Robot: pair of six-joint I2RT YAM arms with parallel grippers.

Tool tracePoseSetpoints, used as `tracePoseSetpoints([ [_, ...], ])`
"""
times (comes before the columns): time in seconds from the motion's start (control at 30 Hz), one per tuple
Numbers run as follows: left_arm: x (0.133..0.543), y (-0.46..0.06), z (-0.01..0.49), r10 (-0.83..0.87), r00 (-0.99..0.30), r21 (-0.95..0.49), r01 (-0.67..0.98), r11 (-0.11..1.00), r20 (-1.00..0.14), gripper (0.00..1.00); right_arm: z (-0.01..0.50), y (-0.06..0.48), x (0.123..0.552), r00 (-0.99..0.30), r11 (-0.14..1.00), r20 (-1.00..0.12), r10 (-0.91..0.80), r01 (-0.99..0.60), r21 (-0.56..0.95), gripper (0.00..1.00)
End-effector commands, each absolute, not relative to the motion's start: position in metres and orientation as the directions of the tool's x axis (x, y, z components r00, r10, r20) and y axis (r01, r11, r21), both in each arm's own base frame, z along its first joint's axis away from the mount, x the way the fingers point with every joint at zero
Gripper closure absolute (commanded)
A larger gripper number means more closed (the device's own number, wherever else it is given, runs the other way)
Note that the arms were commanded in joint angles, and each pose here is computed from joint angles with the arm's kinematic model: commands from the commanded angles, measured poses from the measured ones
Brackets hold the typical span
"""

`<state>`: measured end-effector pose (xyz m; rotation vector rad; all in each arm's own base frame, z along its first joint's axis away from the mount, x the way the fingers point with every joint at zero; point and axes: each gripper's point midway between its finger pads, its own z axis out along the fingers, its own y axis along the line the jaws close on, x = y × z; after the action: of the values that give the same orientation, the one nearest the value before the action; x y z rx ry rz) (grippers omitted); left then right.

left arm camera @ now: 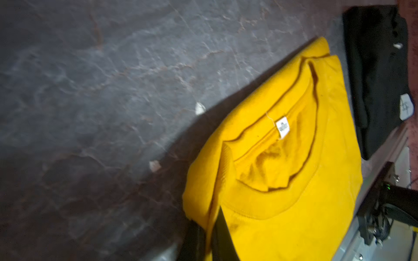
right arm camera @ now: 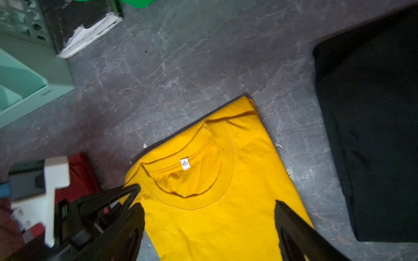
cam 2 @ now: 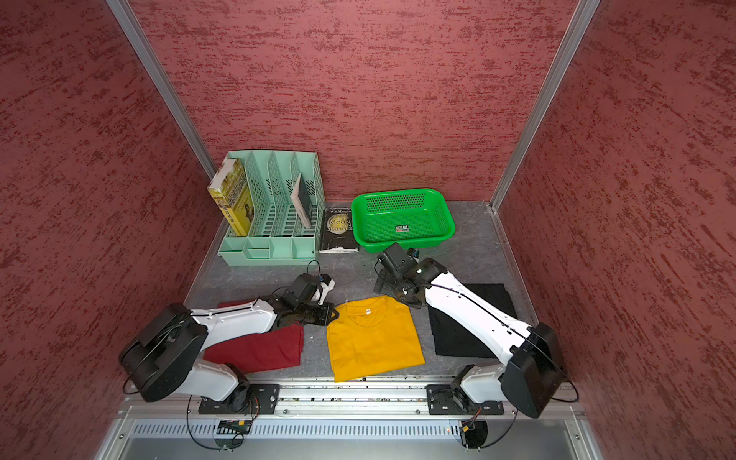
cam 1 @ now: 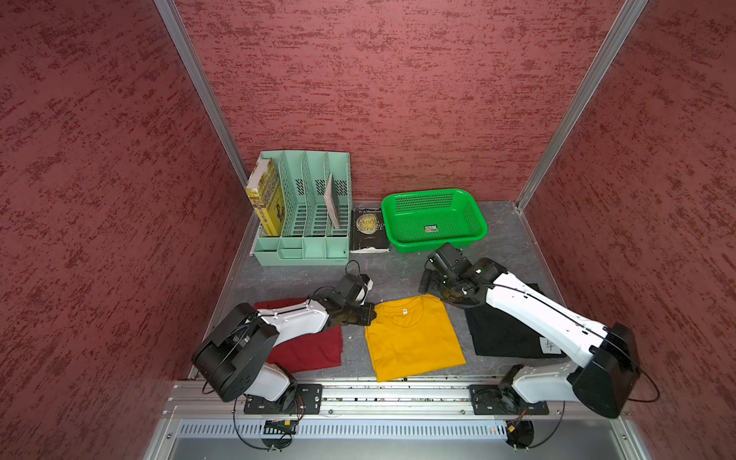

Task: Put the folded t-shirts into the basket
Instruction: Pick up the T-shirt from the center of the board.

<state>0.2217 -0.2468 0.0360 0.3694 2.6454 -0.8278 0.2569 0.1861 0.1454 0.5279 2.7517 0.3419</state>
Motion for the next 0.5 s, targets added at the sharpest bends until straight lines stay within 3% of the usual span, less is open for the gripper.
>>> tracePoseSetpoints([
  [0.0,0.211,-0.268,0.061,0.226,-0.826,-0.499,0.505,0.705,-0.517,1.00,0.138,0.181,0.260,-0.845,0.856,-0.200,0.495,0.436,0.278,0.07],
  [0.27,0.181,-0.287,0.102,0.341,-0.550,-0.296,0.765,0.572,-0.762,1.00,0.094,0.192,0.276,-0.842,0.836,-0.053,0.537,0.522,0.168,0.07],
  [0.47,0.162,-0.292,0.109,0.426,-0.353,-0.106,0.858,0.502,-0.833,1.00,0.061,0.208,0.286,-0.839,0.828,0.075,0.539,0.544,0.138,0.07],
])
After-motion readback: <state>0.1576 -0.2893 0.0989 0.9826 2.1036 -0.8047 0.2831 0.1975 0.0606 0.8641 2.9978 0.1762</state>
